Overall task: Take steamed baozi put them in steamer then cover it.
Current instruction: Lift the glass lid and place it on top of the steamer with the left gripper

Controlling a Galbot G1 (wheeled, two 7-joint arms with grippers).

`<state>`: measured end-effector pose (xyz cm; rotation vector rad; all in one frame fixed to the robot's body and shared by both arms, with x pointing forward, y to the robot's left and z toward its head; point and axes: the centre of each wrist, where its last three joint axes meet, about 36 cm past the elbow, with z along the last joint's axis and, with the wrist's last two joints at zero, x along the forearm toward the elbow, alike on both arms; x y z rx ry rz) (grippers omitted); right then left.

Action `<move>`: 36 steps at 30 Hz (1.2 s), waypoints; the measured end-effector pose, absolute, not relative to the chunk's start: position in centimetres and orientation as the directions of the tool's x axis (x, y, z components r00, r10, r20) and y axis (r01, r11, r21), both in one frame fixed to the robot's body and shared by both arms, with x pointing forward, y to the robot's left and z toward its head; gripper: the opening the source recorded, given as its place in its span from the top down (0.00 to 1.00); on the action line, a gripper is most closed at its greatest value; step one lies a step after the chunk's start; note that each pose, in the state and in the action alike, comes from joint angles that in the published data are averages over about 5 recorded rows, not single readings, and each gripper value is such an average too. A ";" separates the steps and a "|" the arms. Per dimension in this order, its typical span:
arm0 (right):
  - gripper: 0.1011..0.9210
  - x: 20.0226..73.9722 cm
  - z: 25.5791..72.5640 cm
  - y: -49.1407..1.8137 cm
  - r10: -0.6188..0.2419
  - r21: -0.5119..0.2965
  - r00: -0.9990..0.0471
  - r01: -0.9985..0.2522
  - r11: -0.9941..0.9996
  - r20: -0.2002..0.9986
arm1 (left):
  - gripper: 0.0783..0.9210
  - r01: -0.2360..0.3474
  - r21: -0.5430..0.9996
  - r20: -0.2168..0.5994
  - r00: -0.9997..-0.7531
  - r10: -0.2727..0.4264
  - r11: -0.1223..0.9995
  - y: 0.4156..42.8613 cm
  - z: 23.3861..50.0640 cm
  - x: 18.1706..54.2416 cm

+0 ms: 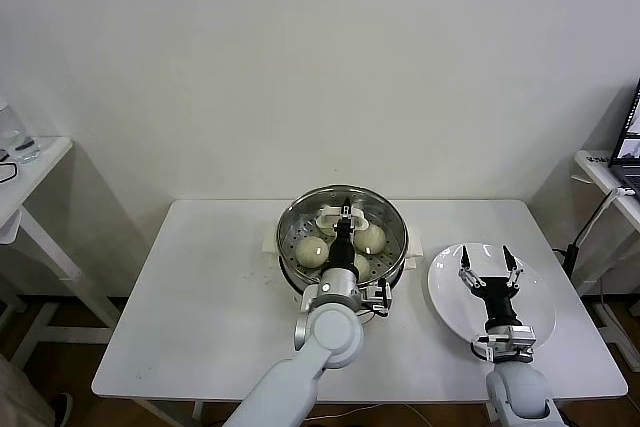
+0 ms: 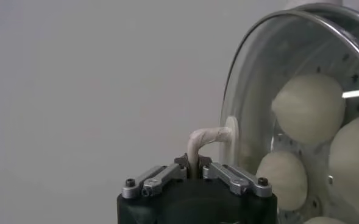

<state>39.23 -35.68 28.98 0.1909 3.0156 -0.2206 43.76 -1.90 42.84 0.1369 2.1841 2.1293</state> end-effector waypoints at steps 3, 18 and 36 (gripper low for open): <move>0.12 39.2 28.9 -35.7 0.117 -0.138 -0.986 0.133 0.981 -0.119 | 0.87 0.005 1.000 0.002 -0.992 0.123 0.023 -1.9 42.7 43.8; 0.12 39.4 28.9 -35.7 0.118 -0.139 -0.986 0.134 0.981 -0.121 | 0.87 0.015 1.000 0.014 -0.993 0.114 0.005 -1.8 42.0 43.8; 0.12 39.2 28.8 -35.7 0.115 -0.143 -0.986 0.132 0.981 -0.117 | 0.53 0.031 0.999 0.027 -0.992 0.121 0.035 -1.3 42.6 42.6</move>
